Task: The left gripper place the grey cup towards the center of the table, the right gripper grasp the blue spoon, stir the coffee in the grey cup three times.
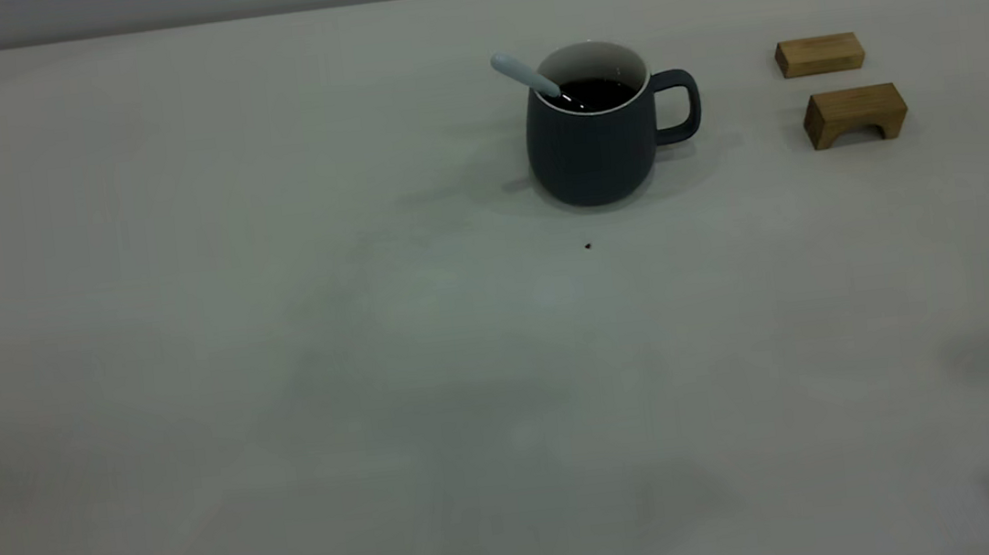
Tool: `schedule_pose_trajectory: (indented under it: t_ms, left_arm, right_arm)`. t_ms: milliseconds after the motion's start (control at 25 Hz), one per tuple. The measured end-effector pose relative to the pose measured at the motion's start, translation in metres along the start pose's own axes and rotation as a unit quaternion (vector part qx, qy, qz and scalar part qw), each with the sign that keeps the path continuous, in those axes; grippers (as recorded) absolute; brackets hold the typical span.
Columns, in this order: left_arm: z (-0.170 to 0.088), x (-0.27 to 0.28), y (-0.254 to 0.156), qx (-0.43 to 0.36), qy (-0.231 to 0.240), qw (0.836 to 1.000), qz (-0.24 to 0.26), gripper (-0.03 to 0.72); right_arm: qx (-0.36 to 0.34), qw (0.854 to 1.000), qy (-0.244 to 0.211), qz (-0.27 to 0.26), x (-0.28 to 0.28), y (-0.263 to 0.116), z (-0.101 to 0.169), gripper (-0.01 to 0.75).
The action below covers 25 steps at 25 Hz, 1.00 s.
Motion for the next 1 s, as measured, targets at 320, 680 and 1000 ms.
schedule_pose_trajectory:
  t_ms: [320,680,1000]
  left_arm:
    - [0.0,0.0,0.0,0.0,0.0,1.0,0.0,0.585]
    - [0.0,0.0,0.0,0.0,0.0,1.0,0.0,0.585]
    - [0.0,0.0,0.0,0.0,0.0,1.0,0.0,0.585]
  right_arm:
    - [-0.008,0.991,-0.007,-0.136,0.035,-0.075,0.002,0.168]
    - [-0.017,0.963,-0.007,-0.269,0.051,-0.133,0.006,0.181]
    - [-0.024,0.957,0.012,-0.289,0.034,-0.161,0.012,0.189]
Point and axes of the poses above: a point on each arm's last joint axis where the gripper is mounted, x pointing back along that axis away from the gripper, z along the wrist's bending axis when the last joint is at zero, y = z × x, the point moved 2 cm from there along -x, pointing out along that axis toward the gripper, and after that the axes turned 2 degrees about x, right-handed, at the moved point
